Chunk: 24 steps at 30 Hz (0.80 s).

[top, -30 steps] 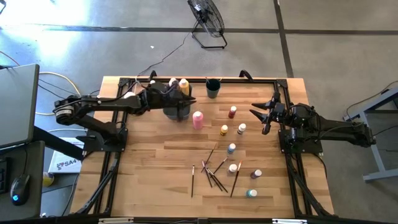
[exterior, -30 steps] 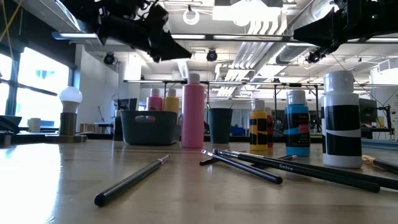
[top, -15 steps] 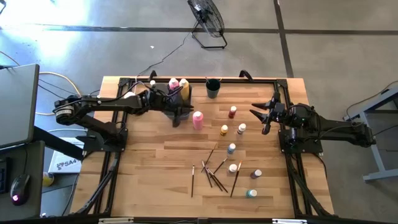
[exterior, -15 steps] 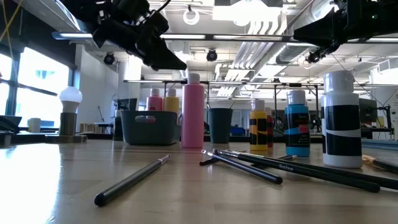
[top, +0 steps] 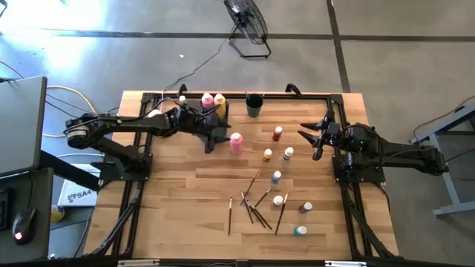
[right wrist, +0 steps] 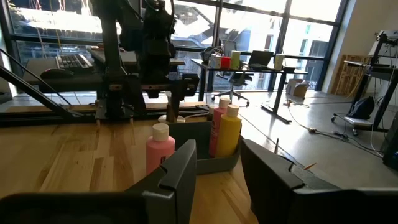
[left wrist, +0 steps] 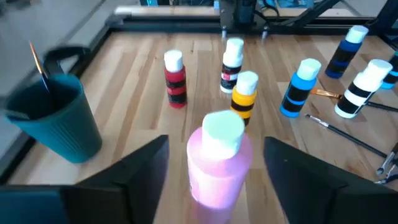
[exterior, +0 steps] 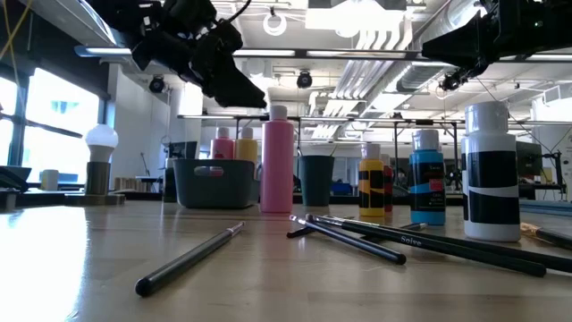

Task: Pick & Place Paint Supplies
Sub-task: Put the large pink paint bottle into the green bin

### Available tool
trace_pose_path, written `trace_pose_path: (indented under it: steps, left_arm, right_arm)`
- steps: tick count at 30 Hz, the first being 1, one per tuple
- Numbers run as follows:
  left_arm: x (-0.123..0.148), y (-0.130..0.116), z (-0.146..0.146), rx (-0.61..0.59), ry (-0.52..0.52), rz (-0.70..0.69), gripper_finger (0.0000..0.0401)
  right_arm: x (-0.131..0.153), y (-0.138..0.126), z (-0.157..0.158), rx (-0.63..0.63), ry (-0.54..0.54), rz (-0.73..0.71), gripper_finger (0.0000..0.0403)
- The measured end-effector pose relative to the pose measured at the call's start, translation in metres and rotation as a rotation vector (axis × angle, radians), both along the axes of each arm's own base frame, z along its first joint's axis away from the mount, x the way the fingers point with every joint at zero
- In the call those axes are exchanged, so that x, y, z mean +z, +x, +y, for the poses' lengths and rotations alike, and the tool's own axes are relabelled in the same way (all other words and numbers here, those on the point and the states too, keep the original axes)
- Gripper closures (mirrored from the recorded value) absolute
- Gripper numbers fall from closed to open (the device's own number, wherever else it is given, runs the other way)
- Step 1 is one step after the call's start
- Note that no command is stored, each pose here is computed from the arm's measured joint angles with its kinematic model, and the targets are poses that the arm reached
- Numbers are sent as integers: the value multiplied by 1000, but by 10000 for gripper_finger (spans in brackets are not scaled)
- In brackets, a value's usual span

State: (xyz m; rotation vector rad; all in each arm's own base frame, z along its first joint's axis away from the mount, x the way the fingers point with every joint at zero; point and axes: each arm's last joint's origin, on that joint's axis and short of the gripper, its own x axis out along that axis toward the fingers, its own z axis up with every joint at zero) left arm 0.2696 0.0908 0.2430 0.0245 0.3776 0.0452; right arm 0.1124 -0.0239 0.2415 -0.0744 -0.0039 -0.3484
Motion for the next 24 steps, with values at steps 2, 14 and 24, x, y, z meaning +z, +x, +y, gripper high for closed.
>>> trace_pose_path:
  steps: [2,14,24]
  left_arm:
    - [-5,3,1,11,-35,14,115]
    - [-23,20,7,11,-96,-16,79]
    - [-23,28,-4,-15,-70,-50,79]
  right_arm:
    - [0,0,0,0,0,0,282]
    - [0,0,0,0,0,0,282]
    - [0,0,0,1,0,0,282]
